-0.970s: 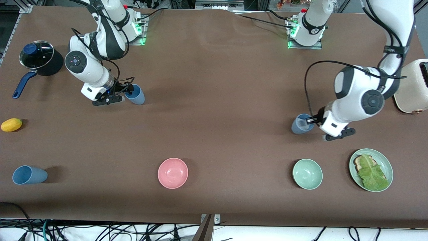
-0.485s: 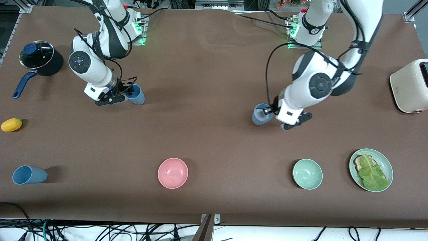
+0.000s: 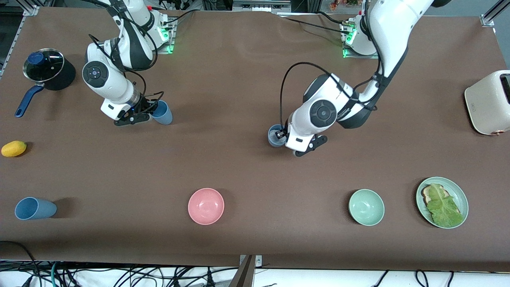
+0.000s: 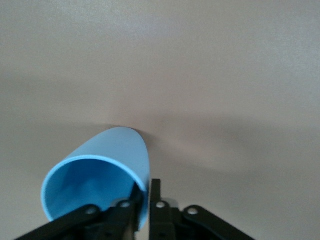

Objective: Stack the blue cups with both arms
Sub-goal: 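Carry the tissue-filled cup to mid-table with the left gripper and release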

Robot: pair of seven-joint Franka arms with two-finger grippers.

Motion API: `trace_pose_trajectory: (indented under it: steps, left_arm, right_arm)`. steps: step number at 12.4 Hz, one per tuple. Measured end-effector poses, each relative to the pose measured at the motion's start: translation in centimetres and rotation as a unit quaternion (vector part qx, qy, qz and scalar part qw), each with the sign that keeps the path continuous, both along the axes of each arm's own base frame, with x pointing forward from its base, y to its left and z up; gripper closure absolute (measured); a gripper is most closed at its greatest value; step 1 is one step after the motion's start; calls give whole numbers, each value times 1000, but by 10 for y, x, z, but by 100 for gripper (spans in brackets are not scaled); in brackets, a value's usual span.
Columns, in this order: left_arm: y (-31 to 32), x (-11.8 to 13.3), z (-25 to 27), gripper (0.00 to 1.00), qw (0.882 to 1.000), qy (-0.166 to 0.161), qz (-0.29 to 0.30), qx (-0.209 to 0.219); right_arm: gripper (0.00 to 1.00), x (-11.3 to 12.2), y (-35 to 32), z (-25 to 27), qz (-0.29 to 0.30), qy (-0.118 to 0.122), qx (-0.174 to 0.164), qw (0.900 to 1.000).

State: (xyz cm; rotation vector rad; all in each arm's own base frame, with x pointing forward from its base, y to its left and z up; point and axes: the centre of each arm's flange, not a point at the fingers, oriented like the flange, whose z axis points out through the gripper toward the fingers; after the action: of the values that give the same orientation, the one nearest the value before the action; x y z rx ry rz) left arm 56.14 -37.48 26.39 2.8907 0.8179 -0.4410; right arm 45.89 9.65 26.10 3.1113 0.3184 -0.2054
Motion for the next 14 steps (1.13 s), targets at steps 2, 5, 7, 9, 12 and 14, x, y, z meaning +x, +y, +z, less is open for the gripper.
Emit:
trace_pose_trajectory:
  steps: [2,5,7,9,12,14]
  left_arm:
    - [-1,8,-10,99,1000,-10,7,-7]
    - [-2,13,-6,81,1000,-18,9,-11]
    - [-2,14,-4,59,1000,-19,10,-12]
    - [-1,16,-2,36,1000,-21,11,-13]
    - [14,29,11,1,1000,-22,6,1]
    - [46,50,35,0,1000,-5,-20,16]
  right_arm:
    - [96,0,0,1,0,-1,0,1000]
    - [96,2,1,3,0,-3,1,1000]
    - [96,11,2,19,0,-3,0,1000]
    - [96,32,6,54,0,8,-3,1000]
    - [96,68,18,120,-3,23,-6,1000]
    - [96,87,44,149,-18,28,-9,999]
